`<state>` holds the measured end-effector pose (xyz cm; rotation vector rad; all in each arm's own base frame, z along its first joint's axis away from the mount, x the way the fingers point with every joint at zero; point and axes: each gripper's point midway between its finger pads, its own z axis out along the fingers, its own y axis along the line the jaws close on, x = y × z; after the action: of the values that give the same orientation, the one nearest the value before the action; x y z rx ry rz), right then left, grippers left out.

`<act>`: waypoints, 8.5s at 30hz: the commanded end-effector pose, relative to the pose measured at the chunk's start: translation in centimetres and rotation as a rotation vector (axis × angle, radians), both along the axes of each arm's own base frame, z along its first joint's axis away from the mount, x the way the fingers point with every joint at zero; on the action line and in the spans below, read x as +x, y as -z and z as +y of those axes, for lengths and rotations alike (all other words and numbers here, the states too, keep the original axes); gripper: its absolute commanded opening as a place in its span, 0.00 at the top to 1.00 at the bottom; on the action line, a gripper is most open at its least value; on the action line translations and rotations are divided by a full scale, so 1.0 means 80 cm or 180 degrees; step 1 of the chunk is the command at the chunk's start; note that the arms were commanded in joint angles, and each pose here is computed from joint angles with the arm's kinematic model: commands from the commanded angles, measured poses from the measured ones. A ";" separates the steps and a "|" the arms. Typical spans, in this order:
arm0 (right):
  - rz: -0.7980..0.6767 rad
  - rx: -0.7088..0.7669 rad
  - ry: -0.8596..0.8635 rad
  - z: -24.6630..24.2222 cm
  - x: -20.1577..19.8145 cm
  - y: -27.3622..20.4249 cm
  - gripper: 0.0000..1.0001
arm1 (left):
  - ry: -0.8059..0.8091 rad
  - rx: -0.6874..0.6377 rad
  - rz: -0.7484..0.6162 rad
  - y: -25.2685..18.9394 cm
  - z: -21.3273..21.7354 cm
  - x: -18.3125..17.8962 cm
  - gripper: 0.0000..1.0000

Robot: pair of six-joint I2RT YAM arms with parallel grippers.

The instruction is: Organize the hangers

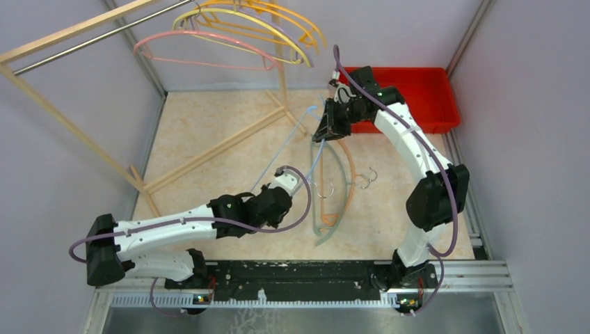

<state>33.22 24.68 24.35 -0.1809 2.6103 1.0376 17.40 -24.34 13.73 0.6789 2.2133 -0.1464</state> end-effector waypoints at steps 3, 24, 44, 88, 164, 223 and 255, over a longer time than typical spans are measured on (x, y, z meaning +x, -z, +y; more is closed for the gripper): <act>-0.0261 0.0191 0.0001 -0.001 0.010 -0.043 1.00 | -0.0117 -0.0030 -0.0042 0.001 0.004 0.006 1.00; -0.0153 0.0153 0.1154 -0.115 0.044 0.035 0.03 | -0.1188 -0.1910 0.0432 -0.106 0.029 -0.026 1.00; -0.0316 -0.0514 0.0961 -0.124 0.044 0.061 0.01 | -0.2532 -0.3088 -0.1768 -0.376 0.160 0.087 1.00; -0.0300 -0.0466 0.0944 -0.114 0.075 0.058 0.01 | -0.1992 -0.3881 -0.1892 -0.424 0.169 0.314 1.00; -0.0161 -0.1054 0.0858 -0.152 0.056 0.118 0.06 | -0.0398 -0.3191 -0.1016 -0.419 0.058 0.252 0.00; -0.0532 -0.1232 0.0510 -0.052 0.064 0.068 1.00 | 0.0830 -0.0949 0.0132 -0.071 -0.164 0.072 0.11; -0.0656 -0.1159 0.0727 -0.085 0.065 0.011 0.11 | 0.0082 -0.0529 0.0670 0.010 -0.080 0.030 1.00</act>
<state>37.54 20.42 21.94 -0.1355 2.6185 0.4915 21.02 -33.77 11.44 0.7622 2.3150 -0.4476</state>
